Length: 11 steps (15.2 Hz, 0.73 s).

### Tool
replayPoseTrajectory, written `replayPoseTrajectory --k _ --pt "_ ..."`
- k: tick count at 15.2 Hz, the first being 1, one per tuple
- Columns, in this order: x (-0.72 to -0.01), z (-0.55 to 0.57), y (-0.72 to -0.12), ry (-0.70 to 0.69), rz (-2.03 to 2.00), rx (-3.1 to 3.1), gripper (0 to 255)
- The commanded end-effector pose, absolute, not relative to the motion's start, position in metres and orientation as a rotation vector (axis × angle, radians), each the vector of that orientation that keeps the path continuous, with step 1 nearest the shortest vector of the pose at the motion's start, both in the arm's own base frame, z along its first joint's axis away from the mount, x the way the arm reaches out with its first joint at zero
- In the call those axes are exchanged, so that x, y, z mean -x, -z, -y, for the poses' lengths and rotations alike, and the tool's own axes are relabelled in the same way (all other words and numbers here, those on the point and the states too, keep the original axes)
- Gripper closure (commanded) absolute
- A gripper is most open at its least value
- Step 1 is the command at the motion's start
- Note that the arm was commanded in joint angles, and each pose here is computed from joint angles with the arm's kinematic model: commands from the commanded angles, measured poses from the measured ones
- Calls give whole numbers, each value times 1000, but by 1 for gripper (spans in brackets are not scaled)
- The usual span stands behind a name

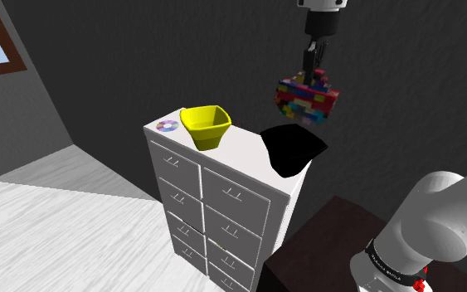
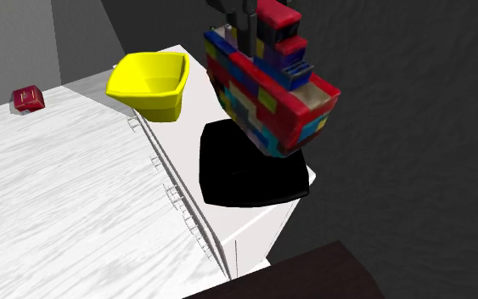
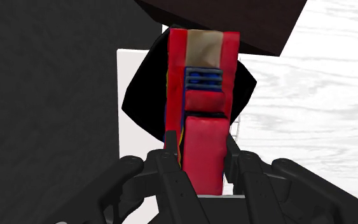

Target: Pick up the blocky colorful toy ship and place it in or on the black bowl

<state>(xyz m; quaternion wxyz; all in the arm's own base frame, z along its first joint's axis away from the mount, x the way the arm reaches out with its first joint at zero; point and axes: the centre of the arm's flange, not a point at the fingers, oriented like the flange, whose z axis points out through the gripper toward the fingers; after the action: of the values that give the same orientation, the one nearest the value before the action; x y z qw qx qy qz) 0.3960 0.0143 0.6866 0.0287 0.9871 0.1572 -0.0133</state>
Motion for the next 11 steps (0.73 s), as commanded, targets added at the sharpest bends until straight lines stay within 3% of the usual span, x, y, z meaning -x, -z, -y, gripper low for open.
replayPoseTrajectory --k 1,11 --pt "-396 -15 -676 39 -485 -3045 255" --pt "-396 -15 -623 39 -485 -3045 255"
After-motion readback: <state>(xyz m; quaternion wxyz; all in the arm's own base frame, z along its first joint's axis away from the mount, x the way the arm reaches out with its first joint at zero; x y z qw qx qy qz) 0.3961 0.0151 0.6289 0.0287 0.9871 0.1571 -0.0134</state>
